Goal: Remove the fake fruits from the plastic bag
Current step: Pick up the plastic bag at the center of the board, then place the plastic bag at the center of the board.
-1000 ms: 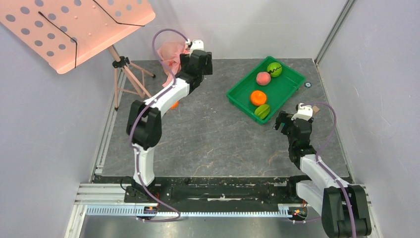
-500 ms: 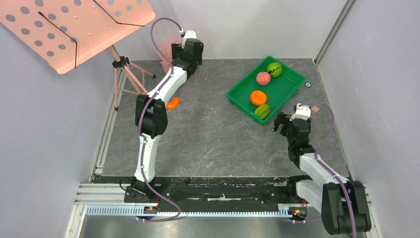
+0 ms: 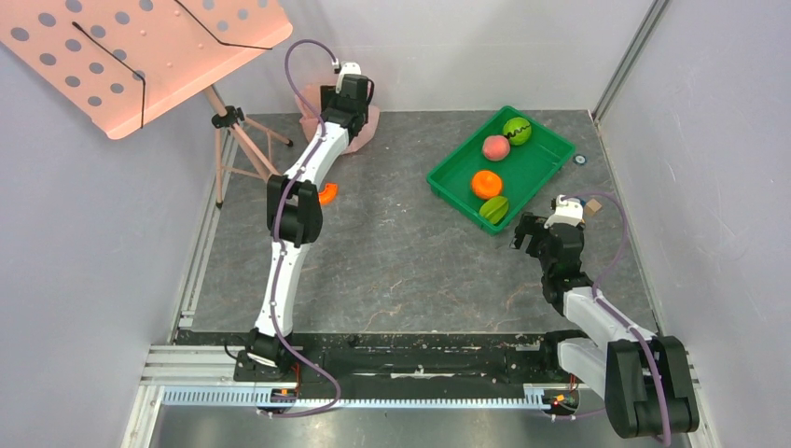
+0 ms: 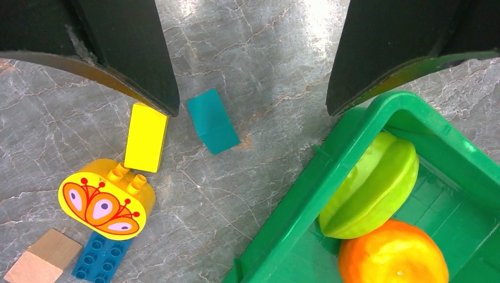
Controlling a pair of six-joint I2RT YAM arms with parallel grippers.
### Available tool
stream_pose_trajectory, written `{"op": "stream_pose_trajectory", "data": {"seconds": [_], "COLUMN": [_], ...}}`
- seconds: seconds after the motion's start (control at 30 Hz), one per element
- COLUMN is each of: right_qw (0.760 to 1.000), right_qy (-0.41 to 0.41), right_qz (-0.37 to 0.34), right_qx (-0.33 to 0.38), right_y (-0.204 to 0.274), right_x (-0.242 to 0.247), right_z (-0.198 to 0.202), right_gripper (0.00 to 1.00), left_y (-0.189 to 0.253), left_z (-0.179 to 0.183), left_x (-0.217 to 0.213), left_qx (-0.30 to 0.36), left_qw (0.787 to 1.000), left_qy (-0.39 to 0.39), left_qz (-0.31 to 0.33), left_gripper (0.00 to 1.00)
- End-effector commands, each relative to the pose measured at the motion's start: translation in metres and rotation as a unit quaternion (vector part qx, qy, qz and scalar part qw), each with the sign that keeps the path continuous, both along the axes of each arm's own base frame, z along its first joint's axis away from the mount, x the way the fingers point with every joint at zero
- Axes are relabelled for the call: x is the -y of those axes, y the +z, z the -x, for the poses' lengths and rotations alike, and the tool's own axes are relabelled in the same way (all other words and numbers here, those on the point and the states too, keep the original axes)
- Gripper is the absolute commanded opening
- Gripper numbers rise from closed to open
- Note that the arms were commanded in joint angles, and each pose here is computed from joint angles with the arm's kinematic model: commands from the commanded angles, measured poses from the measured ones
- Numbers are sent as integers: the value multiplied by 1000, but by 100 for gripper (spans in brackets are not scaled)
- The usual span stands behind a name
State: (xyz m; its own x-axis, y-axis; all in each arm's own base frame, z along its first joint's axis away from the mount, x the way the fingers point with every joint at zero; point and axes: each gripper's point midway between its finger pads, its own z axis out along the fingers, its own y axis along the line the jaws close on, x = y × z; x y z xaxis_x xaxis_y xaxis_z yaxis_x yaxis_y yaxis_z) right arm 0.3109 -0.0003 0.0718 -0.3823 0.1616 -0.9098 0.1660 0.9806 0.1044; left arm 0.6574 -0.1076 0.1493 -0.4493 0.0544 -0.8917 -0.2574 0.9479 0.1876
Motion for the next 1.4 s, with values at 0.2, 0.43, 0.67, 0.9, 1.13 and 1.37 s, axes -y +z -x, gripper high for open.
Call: {"op": "stream_pose_trajectory", "data": {"seconds": [0.2, 0.43, 0.67, 0.9, 1.13, 1.37], "right_qw": [999, 997, 993, 992, 987, 969], "right_qy": [1, 12, 43, 52, 114, 193], "right_qz": [-5, -13, -6, -13, -49, -50], "right_qx": [50, 80, 107, 111, 103, 144], "right_y": [34, 59, 83, 94, 88, 107], "right_x": [-1, -5, -13, -17, -43, -67], "right_z": [-7, -6, -2, 2, 4, 18], "right_gripper": [98, 98, 98, 98, 98, 98], "left_y": [29, 135, 209, 226, 208, 174], "left_z": [8, 46, 111, 182, 254, 304], "left_x": [16, 47, 54, 57, 85, 110], "left_qx": [7, 76, 98, 84, 62, 37], "left_qw": [998, 989, 980, 968, 951, 937], "left_qy": [-39, -90, -118, -173, -234, -254], "left_qz": [58, 88, 124, 159, 193, 235], "left_gripper": [15, 2, 2, 2, 2, 2]}}
